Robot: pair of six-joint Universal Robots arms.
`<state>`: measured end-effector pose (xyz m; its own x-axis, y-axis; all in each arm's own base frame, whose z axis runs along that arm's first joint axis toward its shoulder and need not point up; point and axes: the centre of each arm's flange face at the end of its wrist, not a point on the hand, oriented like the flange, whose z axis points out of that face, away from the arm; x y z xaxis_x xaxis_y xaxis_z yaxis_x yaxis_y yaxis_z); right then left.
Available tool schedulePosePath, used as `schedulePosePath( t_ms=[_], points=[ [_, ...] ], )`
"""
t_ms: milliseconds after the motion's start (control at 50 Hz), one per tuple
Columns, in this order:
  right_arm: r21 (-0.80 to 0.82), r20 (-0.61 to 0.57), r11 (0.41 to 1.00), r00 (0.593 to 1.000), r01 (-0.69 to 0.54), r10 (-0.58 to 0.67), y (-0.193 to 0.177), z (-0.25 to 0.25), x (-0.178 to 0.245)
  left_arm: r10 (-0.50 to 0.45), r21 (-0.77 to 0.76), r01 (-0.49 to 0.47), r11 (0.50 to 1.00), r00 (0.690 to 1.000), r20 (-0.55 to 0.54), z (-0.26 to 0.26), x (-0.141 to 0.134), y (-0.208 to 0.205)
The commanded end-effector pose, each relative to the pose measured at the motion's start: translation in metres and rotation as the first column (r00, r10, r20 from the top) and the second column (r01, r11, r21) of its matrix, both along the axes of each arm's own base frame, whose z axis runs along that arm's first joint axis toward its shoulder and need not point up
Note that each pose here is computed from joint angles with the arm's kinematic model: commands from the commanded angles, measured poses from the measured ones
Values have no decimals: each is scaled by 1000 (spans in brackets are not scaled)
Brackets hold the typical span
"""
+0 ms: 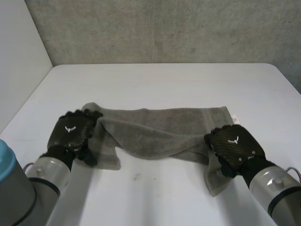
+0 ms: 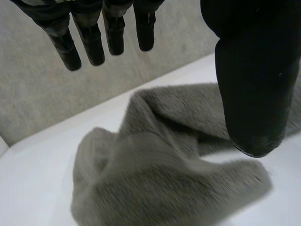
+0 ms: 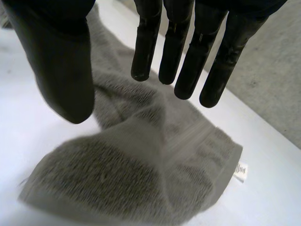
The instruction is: Fold the towel.
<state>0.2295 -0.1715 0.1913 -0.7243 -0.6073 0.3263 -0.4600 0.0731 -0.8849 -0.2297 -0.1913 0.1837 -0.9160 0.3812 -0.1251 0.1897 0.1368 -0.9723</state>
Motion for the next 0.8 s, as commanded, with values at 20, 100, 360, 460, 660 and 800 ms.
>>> schedulePosePath(
  t_ms=[20,100,360,460,660,800],
  points=[
    [22,-76,1000,997,-20,22,9,-15,-5,-23,61,22,998,999,27,-14,-11,17],
    [36,-85,999,996,-17,20,10,-20,-6,-30,85,30,996,1000,0,-18,-16,18],
    [16,-85,998,994,-61,62,9,-50,-2,-13,166,11,986,1000,12,-48,-30,3],
    [-51,-126,992,986,-119,112,8,-63,2,15,172,-20,985,999,31,-56,-32,-4],
    [-119,-279,972,946,-202,163,6,-83,3,18,176,-25,984,999,39,-63,-35,-11],
    [-140,-284,971,947,-193,148,0,-80,2,28,171,-34,985,999,42,-67,-35,-15]
  ],
)
